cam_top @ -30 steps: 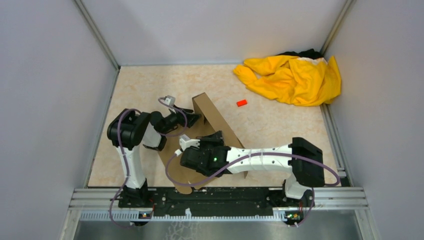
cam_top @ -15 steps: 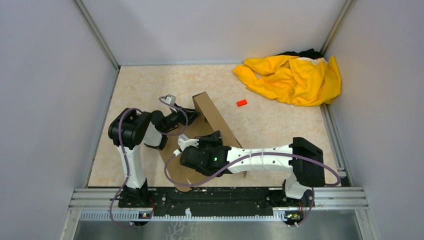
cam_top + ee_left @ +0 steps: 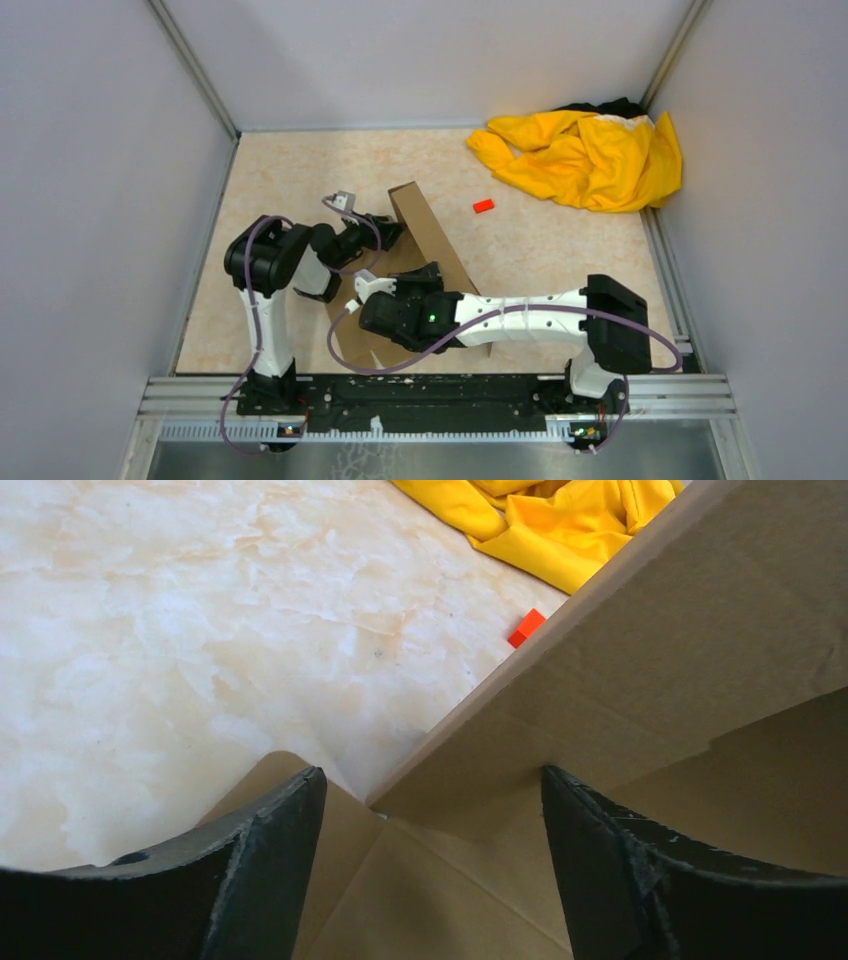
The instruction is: Fold the paper box
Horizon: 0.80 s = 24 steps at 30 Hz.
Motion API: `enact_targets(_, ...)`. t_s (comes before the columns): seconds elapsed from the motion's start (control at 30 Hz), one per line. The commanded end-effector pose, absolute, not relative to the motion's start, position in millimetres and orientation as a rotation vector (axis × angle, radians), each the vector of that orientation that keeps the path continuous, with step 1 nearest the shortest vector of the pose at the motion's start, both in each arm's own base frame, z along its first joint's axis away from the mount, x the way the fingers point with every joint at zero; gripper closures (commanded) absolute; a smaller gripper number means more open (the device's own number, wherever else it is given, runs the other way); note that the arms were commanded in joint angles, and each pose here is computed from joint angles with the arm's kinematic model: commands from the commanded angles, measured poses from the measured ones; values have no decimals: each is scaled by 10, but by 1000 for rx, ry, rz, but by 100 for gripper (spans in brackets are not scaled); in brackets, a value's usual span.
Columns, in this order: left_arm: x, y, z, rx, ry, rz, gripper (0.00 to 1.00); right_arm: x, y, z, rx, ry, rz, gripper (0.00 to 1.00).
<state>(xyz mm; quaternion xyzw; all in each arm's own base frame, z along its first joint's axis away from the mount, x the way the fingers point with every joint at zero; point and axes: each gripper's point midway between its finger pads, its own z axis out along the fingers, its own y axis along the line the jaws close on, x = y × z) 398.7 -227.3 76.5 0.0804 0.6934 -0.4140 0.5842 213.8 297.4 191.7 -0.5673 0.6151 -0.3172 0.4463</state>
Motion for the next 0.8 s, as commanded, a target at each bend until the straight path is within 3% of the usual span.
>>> enact_targets(0.0, 4040, -2336, 1322, 250, 1346, -962, 13, 2001, 3182, 1921, -1432, 1535, -591, 100)
enact_targets(0.4, 4091, -2605, 1339, 414, 1311, -1144, 9, 2015, 3165, 1868, -1429, 1557, -554, 100)
enact_targets(0.53, 4143, -2649, 1301, 425, 1321, -1154, 22, 2067, 3107, 1810, -1413, 1596, -540, 99)
enact_targets(0.6, 4162, -2640, 1266, 419, 1334, -1143, 29, 2093, 3075, 1790, -1392, 1631, -520, 93)
enact_targets(0.77, 4172, -2635, 1232, 412, 1346, -1134, 31, 2129, 3039, 1818, -1305, 1705, -439, 78)
